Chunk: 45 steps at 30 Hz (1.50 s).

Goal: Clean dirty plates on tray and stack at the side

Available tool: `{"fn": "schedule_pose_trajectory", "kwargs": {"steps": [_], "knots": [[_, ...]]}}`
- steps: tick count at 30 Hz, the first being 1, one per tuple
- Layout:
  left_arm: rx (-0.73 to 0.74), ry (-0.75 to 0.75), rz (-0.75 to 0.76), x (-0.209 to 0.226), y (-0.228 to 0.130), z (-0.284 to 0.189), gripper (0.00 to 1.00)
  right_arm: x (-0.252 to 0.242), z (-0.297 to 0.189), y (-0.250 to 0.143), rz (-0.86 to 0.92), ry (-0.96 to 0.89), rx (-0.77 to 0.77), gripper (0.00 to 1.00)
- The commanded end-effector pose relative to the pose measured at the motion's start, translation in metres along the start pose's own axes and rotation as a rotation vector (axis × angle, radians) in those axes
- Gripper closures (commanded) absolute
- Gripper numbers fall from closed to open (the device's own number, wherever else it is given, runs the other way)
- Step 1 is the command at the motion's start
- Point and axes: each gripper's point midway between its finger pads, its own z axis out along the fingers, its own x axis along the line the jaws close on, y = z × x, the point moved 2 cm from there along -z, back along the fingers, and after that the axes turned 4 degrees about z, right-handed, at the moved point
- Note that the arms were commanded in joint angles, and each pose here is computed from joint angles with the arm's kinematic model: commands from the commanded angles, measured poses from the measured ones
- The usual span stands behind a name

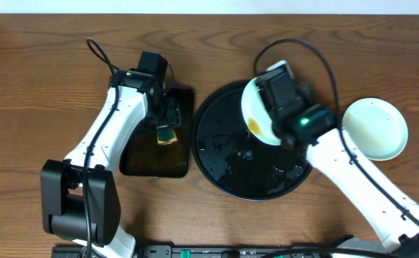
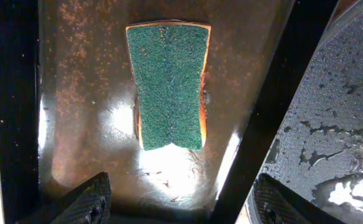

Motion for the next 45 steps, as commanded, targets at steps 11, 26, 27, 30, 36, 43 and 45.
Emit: {"fn": "schedule_pose_trajectory", "kwargs": {"steps": [11,26,27,30,36,43,45], "knots": [[-0.002,0.013,0.008,0.003,-0.001,0.000,0.26,0.003,-0.046,0.018,-0.175,-0.253,-0.122,0.99],[-0.002,0.013,0.008,0.003,-0.001,0.000,0.26,-0.010,-0.053,0.025,-0.144,-0.354,-0.149,0.99],[-0.002,0.013,0.008,0.003,-0.001,0.000,0.26,-0.009,-0.054,0.025,-0.141,-0.354,-0.151,0.99],[-0.002,0.013,0.008,0.003,-0.001,0.000,0.26,-0.009,-0.053,0.026,-0.108,-0.347,-0.160,0.99],[-0.001,0.013,0.008,0.003,-0.001,0.000,0.26,-0.004,-0.031,0.014,0.075,-0.189,-0.104,0.99],[-0.001,0.013,0.008,0.003,-0.001,0.000,0.26,-0.050,0.012,-0.012,0.345,-0.160,0.037,0.99],[-0.001,0.013,0.008,0.003,-0.001,0.000,0.26,-0.066,0.024,-0.021,0.410,-0.150,0.076,0.99]]}}
